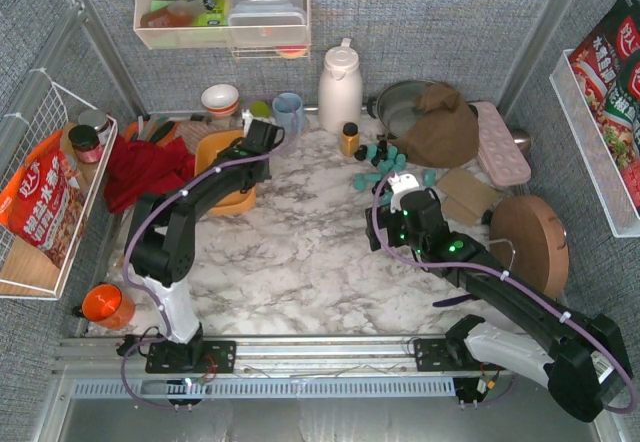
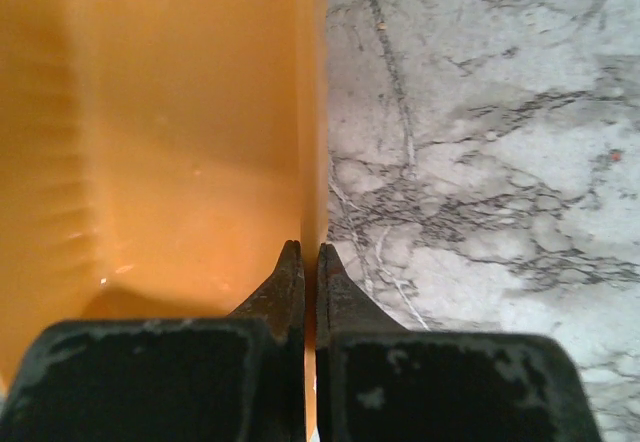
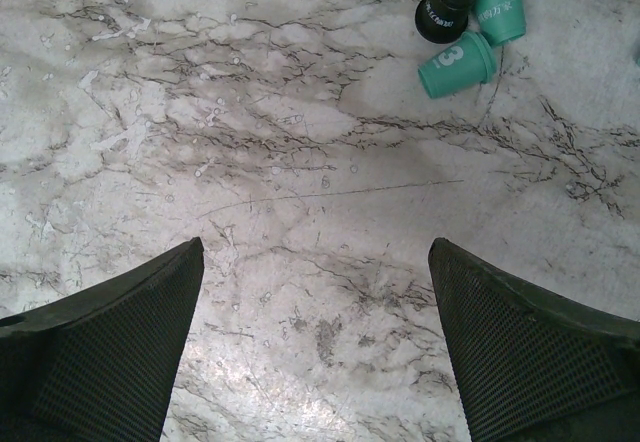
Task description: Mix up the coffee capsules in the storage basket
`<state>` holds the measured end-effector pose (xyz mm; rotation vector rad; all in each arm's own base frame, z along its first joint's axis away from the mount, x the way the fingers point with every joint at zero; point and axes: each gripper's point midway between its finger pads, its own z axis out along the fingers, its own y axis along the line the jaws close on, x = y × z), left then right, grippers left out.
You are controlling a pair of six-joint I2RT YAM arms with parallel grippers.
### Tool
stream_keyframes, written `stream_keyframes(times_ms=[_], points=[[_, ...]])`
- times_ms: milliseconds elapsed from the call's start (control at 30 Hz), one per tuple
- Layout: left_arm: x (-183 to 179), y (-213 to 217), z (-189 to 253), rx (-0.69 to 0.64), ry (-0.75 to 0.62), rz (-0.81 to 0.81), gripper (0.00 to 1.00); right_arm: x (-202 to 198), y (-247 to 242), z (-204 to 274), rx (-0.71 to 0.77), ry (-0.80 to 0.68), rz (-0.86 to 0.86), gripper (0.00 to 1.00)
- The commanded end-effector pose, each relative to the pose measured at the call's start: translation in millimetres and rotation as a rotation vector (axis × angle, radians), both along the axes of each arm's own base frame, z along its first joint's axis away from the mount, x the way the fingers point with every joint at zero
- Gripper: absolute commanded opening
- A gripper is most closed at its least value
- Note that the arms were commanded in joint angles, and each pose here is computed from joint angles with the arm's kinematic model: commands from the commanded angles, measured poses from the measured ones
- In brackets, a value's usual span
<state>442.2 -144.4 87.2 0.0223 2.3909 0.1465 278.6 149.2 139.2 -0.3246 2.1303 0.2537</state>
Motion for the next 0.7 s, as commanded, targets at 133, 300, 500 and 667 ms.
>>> stream_keyframes(times_ms=[133, 300, 500, 667], points=[[-46.9, -24.9, 38.1, 0.114, -0.013, 0.113, 0.00, 1.5, 0.4, 6.3, 0.007, -0.014, -0.006, 0.99], [-88.0, -73.0, 39.9, 0.008, 0.008, 0.065, 0.00, 2.0, -3.2, 6.8, 0.001, -0.024, -0.022, 0.99], [-136.7, -117.4, 32.1, -0.061, 0.050, 0.042, 0.00, 4.2, -14.2, 8.6, -0.025, -0.042, -0.075, 0.99], [-167.7, -136.5, 23.4, -0.098, 0.072, 0.060, 0.00, 6.2, -27.1, 9.8, -0.052, -0.063, -0.138, 0.99]])
